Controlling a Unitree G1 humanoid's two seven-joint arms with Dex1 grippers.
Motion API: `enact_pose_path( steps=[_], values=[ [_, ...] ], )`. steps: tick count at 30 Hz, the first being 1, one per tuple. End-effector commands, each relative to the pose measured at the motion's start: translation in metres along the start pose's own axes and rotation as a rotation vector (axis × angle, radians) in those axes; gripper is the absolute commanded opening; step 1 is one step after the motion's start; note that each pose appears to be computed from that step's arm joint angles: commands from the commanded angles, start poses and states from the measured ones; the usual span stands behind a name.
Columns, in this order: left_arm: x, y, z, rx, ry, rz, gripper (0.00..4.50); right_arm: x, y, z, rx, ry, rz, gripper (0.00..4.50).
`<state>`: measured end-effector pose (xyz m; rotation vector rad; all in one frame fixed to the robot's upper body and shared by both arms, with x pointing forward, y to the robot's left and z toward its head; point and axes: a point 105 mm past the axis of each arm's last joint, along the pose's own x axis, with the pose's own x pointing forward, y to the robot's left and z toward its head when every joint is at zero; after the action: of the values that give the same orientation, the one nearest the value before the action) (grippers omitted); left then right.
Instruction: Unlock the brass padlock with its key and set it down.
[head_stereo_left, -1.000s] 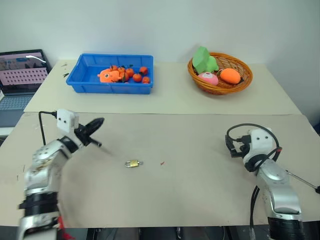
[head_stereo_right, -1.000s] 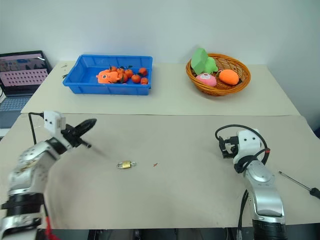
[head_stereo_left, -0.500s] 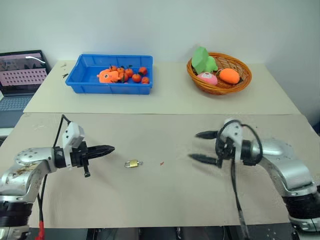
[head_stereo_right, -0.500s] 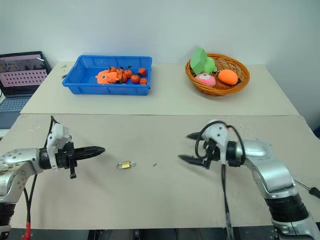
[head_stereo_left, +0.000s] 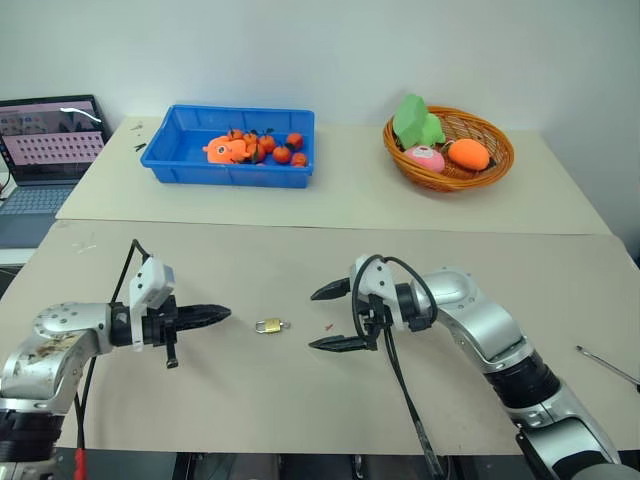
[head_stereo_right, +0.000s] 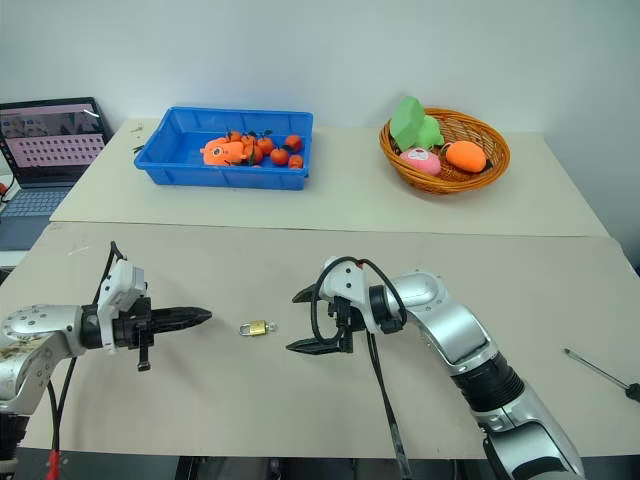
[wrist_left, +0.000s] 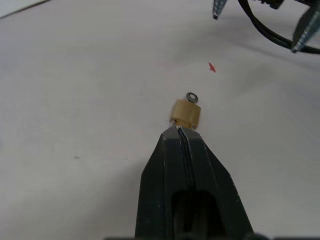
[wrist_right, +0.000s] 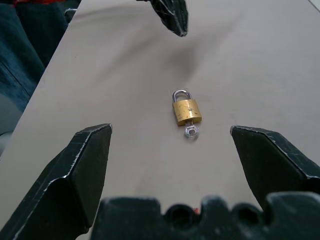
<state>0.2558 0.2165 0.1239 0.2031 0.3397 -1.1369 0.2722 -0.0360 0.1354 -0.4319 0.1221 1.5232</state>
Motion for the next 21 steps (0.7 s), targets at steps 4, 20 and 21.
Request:
enact_pose_path(
  steps=[4, 20, 21],
  values=[
    [-0.001, -0.01, 0.017, 0.102, 0.012, -0.105, 0.0, -0.026, -0.006, -0.013, 0.009, 0.029, -0.105, 4.46],
    [0.02, 0.009, 0.024, 0.083, 0.05, -0.126, 2.05, -0.052, -0.015, -0.04, 0.091, 0.063, -0.382, 4.5],
    [0.02, 0.008, 0.024, 0.082, 0.051, -0.131, 2.4, -0.053, -0.015, -0.04, 0.092, 0.065, -0.387, 4.5]
  ],
)
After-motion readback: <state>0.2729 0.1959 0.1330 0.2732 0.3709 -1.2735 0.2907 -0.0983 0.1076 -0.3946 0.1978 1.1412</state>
